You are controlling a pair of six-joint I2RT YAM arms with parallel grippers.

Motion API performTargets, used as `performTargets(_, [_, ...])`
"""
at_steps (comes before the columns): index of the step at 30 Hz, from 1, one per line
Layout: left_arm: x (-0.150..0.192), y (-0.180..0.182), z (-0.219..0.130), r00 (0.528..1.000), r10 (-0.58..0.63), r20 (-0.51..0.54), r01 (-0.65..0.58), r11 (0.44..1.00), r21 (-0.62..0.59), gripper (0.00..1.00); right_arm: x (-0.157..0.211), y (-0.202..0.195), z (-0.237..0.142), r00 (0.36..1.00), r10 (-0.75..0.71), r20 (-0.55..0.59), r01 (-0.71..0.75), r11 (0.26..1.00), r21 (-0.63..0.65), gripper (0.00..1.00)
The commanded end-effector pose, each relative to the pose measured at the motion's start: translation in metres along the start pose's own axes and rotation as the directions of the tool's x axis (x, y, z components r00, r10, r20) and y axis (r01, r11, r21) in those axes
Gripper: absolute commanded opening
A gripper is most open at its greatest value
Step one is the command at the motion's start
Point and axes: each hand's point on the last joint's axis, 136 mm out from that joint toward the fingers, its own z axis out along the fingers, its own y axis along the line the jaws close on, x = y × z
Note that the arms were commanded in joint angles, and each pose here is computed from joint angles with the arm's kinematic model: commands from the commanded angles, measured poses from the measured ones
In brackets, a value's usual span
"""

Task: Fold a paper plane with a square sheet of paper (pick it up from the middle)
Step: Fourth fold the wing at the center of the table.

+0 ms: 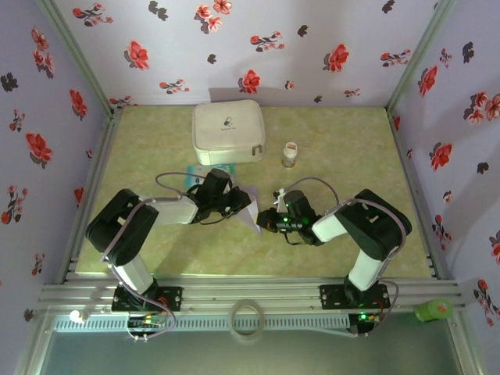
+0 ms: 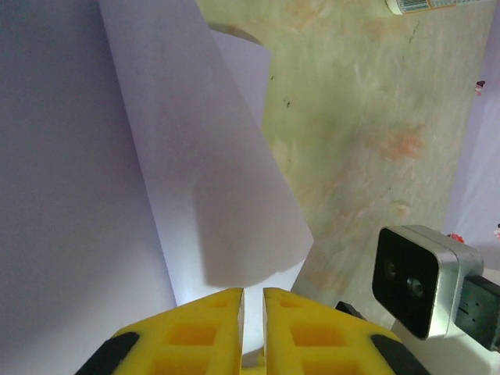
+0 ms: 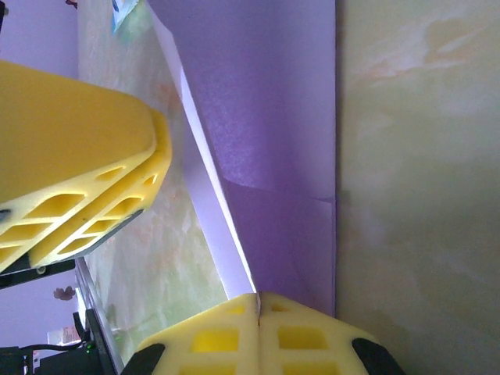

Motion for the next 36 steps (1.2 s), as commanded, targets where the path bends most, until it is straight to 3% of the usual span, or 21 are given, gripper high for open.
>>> performTargets(1, [-0.008, -0.01, 0.004, 1.0, 0.031, 0.005, -0.031, 0.999, 0.033, 0.14, 0.009, -0.015, 0.0, 0.999, 0.042, -0.028, -0.041, 0.999, 0.036, 0.0])
performTargets(36, [-0.017, 0.003, 0.024, 1.0, 0.009, -0.007, -0.009, 1.0, -0.007, 0.14, 0.01, -0.028, -0.002, 0.994, 0.091, -0.061, -0.085, 0.992, 0.096, 0.0])
